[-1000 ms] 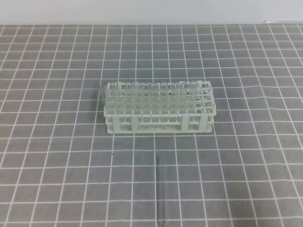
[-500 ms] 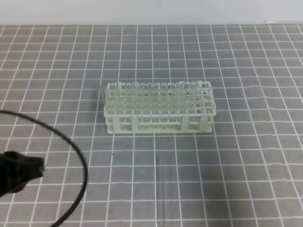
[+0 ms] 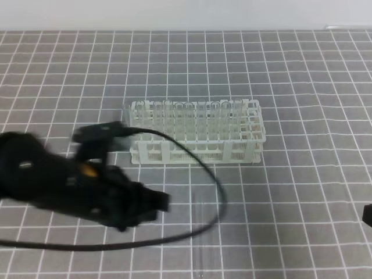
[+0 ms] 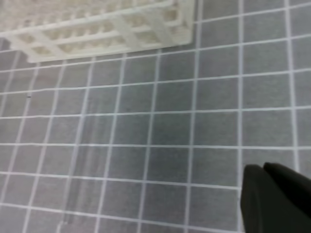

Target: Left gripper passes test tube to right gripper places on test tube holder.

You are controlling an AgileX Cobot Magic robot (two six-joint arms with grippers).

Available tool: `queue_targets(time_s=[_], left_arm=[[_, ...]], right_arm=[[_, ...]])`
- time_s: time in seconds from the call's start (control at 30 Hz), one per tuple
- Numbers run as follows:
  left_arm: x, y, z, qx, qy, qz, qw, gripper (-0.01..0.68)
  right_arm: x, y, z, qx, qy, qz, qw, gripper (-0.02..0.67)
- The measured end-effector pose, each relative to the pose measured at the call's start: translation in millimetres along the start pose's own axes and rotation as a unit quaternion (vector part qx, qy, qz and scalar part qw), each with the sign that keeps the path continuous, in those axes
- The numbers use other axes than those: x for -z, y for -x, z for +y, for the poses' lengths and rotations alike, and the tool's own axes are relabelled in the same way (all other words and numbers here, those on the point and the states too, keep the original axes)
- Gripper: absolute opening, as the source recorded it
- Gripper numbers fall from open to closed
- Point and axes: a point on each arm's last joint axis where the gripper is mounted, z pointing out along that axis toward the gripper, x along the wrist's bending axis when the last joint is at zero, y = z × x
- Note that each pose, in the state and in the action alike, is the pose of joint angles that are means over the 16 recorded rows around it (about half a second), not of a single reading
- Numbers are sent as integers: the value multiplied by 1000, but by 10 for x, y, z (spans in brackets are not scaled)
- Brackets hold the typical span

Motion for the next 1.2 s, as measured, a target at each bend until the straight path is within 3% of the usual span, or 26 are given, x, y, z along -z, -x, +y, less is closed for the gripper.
queue_targets(time_s=[0.23,0.43,0.63,1.0,1.2], left_arm=[[-488,485,85,-50,-89,26,994,-2],[-831,735,85,-82,-149,52,984,12],[-1040,766,84,-95,-187,65,976,97],[-1116,765,101,-110,-194,65,973,365],[-1122,769,98,-112,-194,65,972,424]], right_arm=[[-7,-27,1,7,-2,16,1000,-13],[-6,-35,-2,9,-4,20,1000,-13],[-4,-37,-5,9,-5,21,1000,-13],[-4,-37,-6,10,-5,21,1000,-13],[-4,-37,-6,10,-5,21,1000,-13]])
